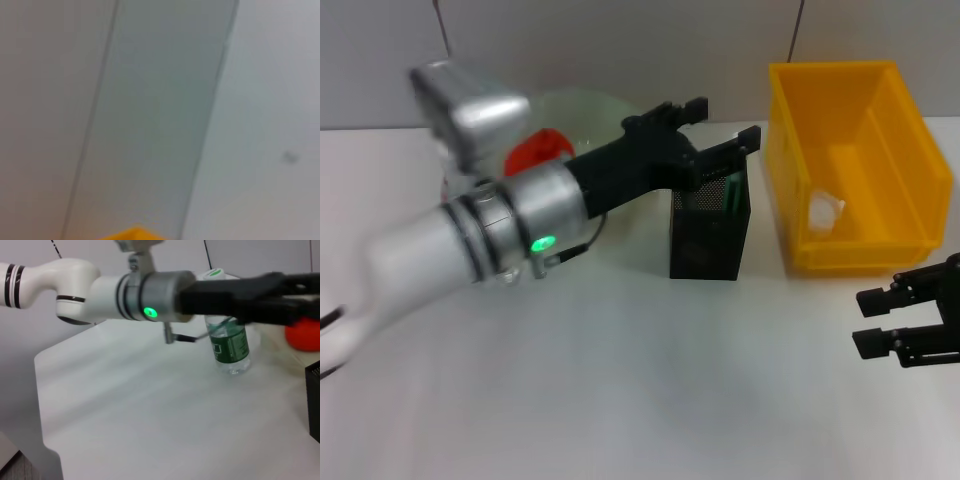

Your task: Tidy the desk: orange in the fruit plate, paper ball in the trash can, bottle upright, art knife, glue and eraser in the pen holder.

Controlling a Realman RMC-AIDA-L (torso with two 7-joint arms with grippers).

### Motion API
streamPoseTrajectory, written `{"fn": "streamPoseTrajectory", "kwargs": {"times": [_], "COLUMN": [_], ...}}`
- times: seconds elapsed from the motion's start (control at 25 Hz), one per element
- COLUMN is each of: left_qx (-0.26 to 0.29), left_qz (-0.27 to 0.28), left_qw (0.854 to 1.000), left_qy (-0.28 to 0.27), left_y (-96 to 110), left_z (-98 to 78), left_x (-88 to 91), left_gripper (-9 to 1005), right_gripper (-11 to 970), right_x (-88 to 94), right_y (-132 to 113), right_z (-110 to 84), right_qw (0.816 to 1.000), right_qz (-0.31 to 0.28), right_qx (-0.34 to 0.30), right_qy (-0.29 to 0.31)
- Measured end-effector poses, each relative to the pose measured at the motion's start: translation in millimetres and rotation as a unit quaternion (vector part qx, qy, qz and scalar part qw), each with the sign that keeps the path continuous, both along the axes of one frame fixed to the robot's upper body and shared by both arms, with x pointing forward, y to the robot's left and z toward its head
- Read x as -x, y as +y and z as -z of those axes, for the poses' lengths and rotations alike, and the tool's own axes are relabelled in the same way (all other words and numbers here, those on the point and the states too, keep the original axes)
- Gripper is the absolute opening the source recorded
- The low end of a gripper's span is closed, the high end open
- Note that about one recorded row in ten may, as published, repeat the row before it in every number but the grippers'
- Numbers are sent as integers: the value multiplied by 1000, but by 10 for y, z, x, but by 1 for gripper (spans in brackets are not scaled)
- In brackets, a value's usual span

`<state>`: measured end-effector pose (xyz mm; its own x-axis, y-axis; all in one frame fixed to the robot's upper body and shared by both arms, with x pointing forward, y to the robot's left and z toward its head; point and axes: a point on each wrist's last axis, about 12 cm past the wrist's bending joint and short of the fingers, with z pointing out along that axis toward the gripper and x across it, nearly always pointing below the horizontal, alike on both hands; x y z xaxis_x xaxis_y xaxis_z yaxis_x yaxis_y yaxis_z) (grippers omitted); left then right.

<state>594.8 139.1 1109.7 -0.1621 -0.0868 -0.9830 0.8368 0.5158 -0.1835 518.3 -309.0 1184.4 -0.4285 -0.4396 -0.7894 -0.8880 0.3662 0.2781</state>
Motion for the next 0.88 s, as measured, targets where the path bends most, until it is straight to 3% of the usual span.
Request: {"fn": "streamPoseTrajectory", "kwargs": {"times": [0.12,0.16,0.28,0.32,0.52,0.8,0.88], "left_qx": [31,42,44,40,24,-8,-23], "left_qz": [27,45,51,57,61,108,122], "left_qw": [999,997,996,995,995,993,992], "left_qy": [-30,-49,-55,-64,-72,-55,-34], "left_y": [241,453,566,791,1307,1697,1806], "left_z": [-73,-133,-155,-184,-184,-139,-50], "left_x": [185,334,411,567,929,1245,1370], "left_gripper": [719,765,802,814,814,814,814], "right_gripper": [526,526,526,526,526,525,525], "right_x": [7,12,12,11,-5,-1,8], "right_y": [27,57,84,97,140,172,175], "right_z": [-6,-13,-25,-33,-59,41,112], "right_qw": [1000,1000,1000,999,998,996,995], "right_qz": [-7,-15,-20,-24,-39,-57,-61], "right_qx": [-2,-3,-3,-3,-7,-36,-47], "right_qy": [-7,-12,-20,-23,-40,-54,-60]}}
